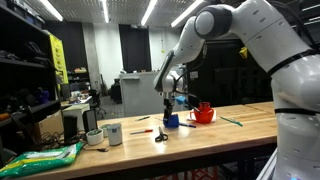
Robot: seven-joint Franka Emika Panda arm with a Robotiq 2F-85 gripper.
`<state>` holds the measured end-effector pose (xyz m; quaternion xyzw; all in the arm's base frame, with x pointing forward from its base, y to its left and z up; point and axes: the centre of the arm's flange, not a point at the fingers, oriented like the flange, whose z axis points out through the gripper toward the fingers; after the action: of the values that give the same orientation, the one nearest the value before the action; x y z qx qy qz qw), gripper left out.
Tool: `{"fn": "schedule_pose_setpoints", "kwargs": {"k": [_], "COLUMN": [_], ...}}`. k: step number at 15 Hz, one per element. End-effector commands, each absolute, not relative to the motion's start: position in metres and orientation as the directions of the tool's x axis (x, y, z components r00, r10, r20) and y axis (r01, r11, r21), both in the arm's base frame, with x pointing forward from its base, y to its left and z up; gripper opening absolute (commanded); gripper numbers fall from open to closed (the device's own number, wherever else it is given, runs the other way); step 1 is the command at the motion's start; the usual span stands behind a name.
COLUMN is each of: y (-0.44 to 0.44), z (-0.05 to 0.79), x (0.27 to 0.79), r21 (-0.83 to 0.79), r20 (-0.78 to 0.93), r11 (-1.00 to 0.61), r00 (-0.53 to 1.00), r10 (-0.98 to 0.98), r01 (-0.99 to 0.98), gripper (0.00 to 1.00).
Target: Put the blue cup upside down
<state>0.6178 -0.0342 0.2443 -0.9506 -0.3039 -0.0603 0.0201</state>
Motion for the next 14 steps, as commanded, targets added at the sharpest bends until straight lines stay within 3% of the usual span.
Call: {"fn": "schedule_pose_setpoints", "kwargs": {"k": [1, 3, 4, 14], "y": [-0.039, -0.04, -0.041, -0.012], "z": [0.245, 0.25, 0.253, 0.299], "x": [0.639, 0.642, 0.643, 0.631], "r21": [0.002, 0.004, 0.006, 0.03], "r20": [0.137, 0.141, 0.144, 0.28], "r11": [-0.8, -0.793, -0.791, -0.764], "r00": [0.792, 0.785, 0.782, 0.728], "r10": [0.595, 0.603, 0.606, 0.626], "r01": [0.6, 0.609, 0.612, 0.645], "gripper": [0.69, 0.54, 0.52, 0.52]}}
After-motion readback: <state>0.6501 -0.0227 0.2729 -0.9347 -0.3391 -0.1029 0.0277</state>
